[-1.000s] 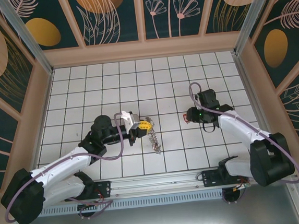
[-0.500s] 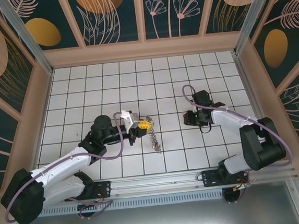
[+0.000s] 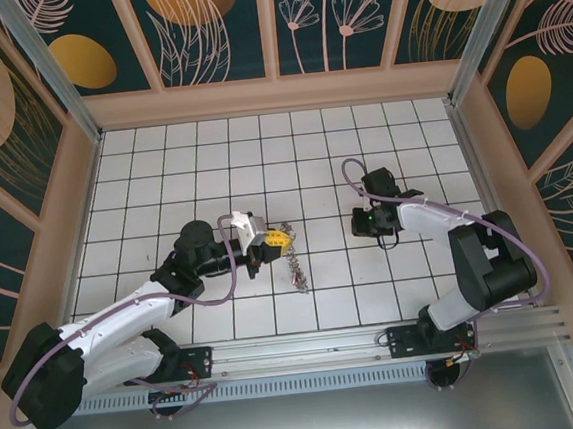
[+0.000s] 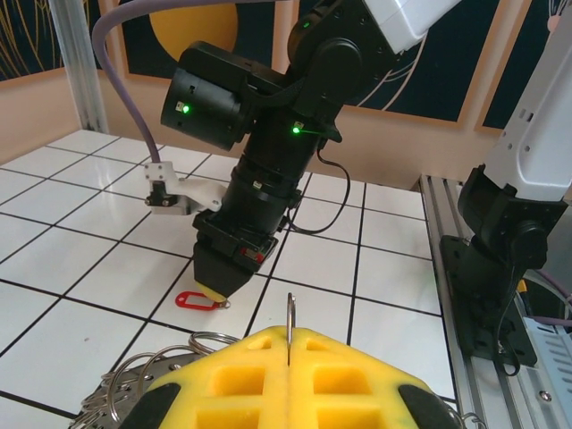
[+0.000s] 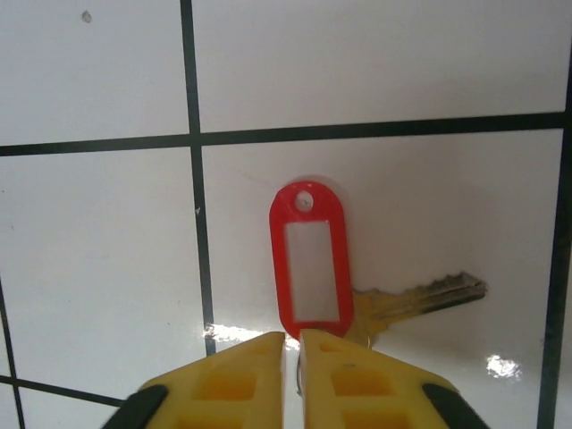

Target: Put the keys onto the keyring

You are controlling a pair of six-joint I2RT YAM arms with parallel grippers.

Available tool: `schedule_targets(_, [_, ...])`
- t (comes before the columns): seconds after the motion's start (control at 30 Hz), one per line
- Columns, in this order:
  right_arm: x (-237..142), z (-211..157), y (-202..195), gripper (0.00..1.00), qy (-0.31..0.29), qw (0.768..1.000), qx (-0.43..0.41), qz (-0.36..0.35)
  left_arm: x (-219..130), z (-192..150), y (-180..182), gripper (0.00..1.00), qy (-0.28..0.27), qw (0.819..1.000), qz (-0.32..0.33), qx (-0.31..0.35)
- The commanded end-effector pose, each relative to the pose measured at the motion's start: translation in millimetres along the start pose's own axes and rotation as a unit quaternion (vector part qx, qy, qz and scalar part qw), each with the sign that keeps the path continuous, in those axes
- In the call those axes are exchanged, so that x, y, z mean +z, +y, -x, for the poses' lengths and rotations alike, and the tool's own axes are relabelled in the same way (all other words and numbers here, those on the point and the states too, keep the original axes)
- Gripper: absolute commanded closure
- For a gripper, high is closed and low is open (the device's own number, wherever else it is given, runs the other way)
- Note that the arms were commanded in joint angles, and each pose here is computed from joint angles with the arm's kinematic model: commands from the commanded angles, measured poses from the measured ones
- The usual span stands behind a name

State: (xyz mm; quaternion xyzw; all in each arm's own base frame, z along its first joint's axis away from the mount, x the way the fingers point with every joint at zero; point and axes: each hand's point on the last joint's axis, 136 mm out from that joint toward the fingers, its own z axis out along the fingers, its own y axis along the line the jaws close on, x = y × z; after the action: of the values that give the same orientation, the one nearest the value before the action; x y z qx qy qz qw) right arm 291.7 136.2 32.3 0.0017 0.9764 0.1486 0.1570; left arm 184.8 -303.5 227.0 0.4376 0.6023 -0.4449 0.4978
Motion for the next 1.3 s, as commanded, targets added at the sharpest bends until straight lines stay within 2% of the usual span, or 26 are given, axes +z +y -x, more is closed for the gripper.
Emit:
schedule_targets(0.0, [1.5, 2.0, 2.0, 0.79, 0.005, 1.0, -0.007, -0.003, -1.6, 15.2, 0.3, 1.0, -0.029, 0.999, 0.005, 0.016])
schedule_targets(0.17, [4.1, -3.4, -0.8, 0.77, 0.014, 1.0, -0.013, -0.015, -0.9, 14.6, 0.3, 1.0, -0.027, 0.999, 0.003, 0.017])
schedule_targets(0.3, [5.3, -6.6, -2.3, 0.82, 0.02, 1.0, -0.013, -0.019, 0.1, 14.1, 0.6, 1.0, -0.025, 1.0, 0.003, 0.018])
schedule_targets(0.6, [4.3, -14.2, -6.1, 0.79, 0.025, 0.999, -0.02, -0.033, -1.2, 13.7, 2.9, 1.0, -0.025, 0.999, 0.012, 0.021])
schedule_targets(0.63, [5.8, -15.9, -6.1, 0.82, 0.029, 0.999, -0.02, -0.032, -1.2, 14.3, 3.1, 1.0, -0.026, 0.999, 0.012, 0.021])
schedule_targets(0.67, [6.2, -16.2, -5.5, 0.92, 0.03, 0.999, -0.021, -0.03, -0.9, 14.3, 3.4, 1.0, -0.025, 0.999, 0.012, 0.021])
schedule_targets(0.73, [4.8, -15.4, -4.0, 0.99, 0.027, 0.999, -0.022, -0.031, -0.8, 14.2, 3.3, 1.0, -0.025, 0.999, 0.012, 0.021])
schedule_targets(0.83, [-4.8, -8.4, 3.6, 1.0, 0.009, 0.999, -0.025, -0.022, -1.5, 14.2, 0.5, 1.0, -0.025, 0.999, 0.005, 0.028])
schedule_targets(0.93, [-28.8, 4.2, 31.8, 1.0, -0.036, 0.997, -0.059, 0.029, -5.9, 17.7, -19.9, 1.0, -0.033, 0.994, -0.044, 0.09])
schedule_targets(1.0, [-53.7, 10.9, 57.2, 1.0, -0.082, 0.988, -0.106, 0.072, -10.3, 25.3, -18.8, 1.0, -0.041, 0.991, -0.029, 0.123])
schedule_targets(1.1, [-91.0, 5.8, 88.0, 1.0, -0.158, 0.96, -0.203, 0.114, -11.2, 27.8, -16.6, 1.0, -0.024, 0.986, -0.02, 0.164])
schedule_targets(1.2, [-120.4, -13.4, 118.3, 1.0, -0.226, 0.91, -0.302, 0.17, -8.3, 28.0, -14.3, 1.0, -0.012, 0.984, -0.022, 0.177])
schedule_targets(1.27, [-138.2, -27.2, 135.4, 1.0, -0.267, 0.869, -0.362, 0.204, -6.6, 30.4, -13.0, 1.0, -0.014, 0.984, -0.021, 0.178])
